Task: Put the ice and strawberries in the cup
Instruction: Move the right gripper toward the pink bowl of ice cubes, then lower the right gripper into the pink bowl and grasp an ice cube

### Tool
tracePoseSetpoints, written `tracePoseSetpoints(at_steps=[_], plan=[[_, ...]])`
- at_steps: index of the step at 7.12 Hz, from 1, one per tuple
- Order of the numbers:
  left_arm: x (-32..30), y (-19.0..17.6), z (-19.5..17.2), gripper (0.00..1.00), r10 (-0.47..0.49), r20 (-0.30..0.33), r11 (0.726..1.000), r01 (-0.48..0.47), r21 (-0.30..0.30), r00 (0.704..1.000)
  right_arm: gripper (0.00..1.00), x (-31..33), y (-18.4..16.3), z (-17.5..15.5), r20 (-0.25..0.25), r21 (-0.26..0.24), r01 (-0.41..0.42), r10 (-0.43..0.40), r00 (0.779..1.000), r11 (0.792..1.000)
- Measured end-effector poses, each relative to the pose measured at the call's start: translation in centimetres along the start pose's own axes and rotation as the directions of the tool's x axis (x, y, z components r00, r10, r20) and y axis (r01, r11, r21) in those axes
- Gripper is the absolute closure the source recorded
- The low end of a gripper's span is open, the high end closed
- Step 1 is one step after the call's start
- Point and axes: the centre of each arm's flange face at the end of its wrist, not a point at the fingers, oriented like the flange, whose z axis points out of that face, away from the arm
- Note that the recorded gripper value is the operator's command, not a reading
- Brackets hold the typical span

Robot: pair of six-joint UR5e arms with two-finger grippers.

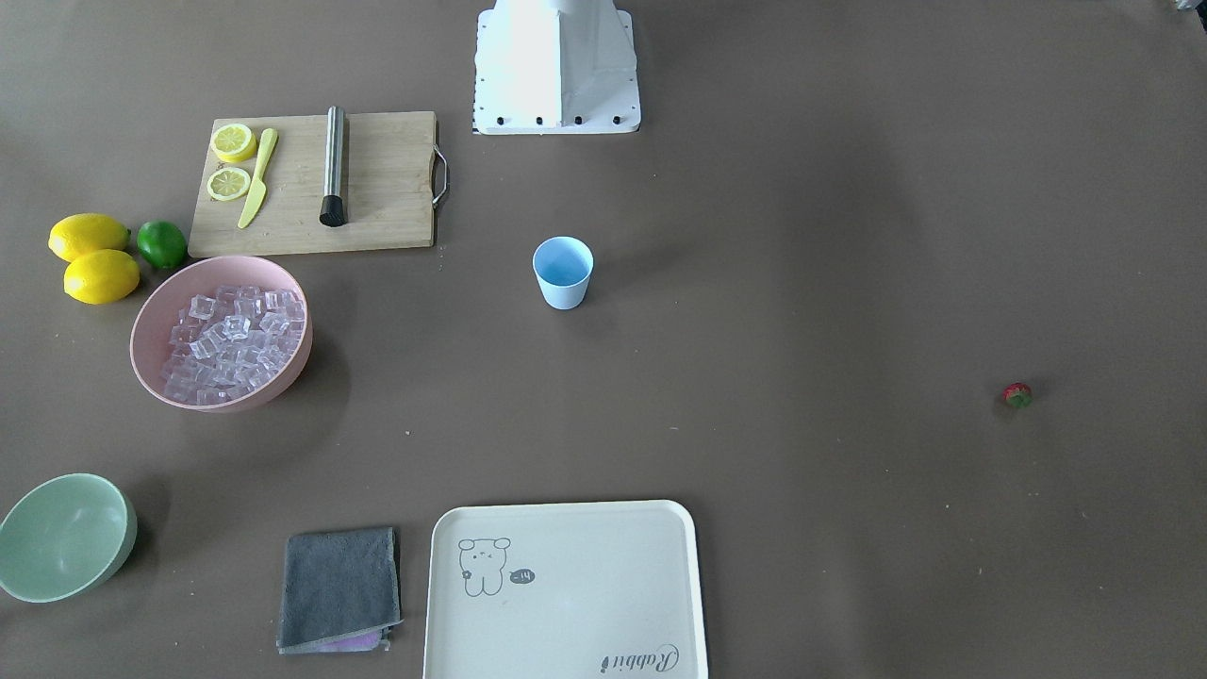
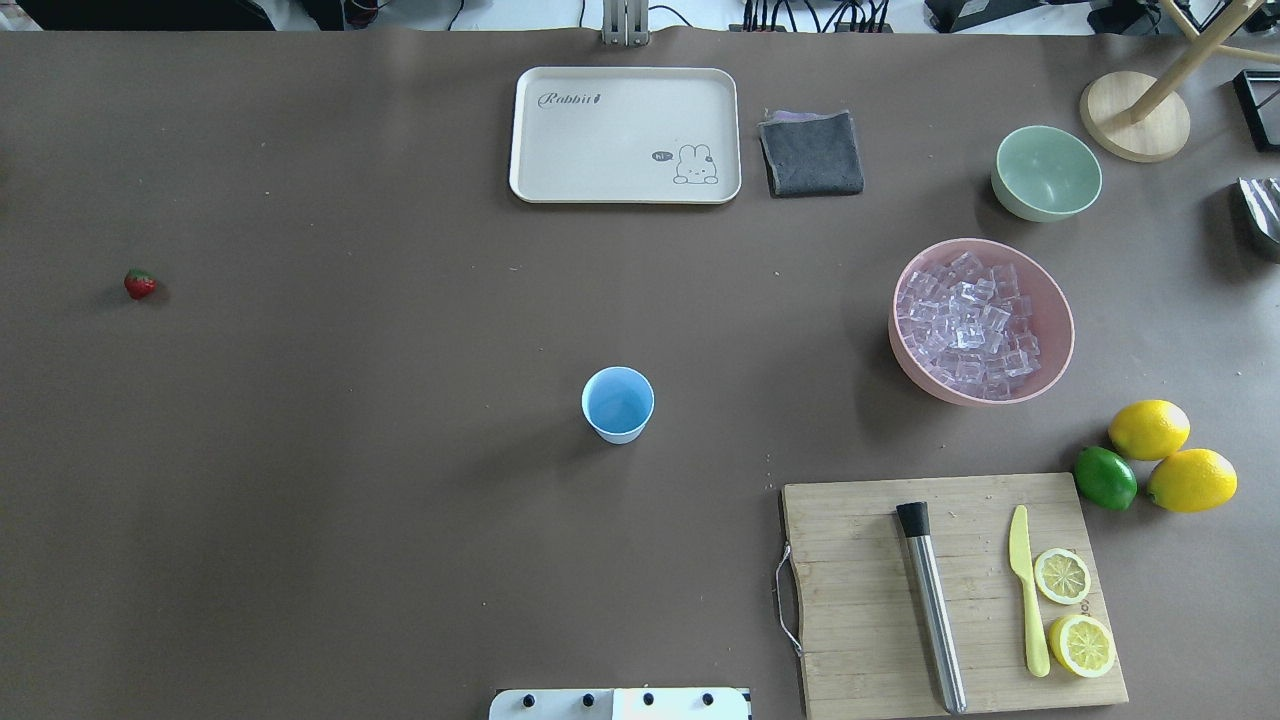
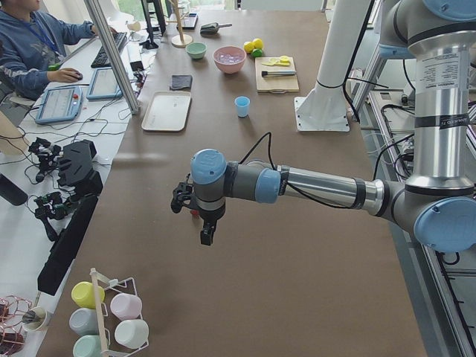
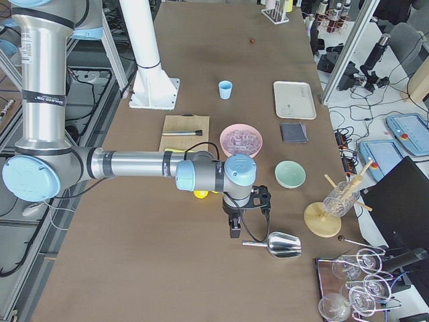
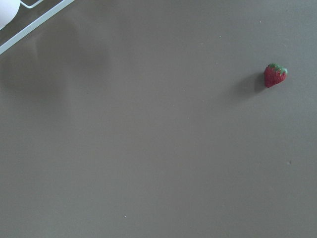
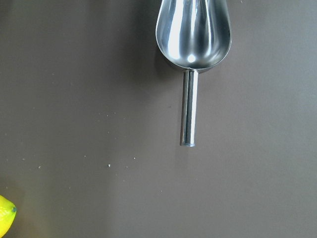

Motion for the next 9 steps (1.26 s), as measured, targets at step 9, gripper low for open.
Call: tracePoseSetpoints(at_steps=[9], plan=[[2.8, -4.2, -1.2, 0.02, 0.107, -0.119, 0.991, -0.096, 0.093, 0.987, 0.01, -33.8, -8.1, 2.1, 0.102, 0.060, -0.055, 0.048, 0.994, 0.997]])
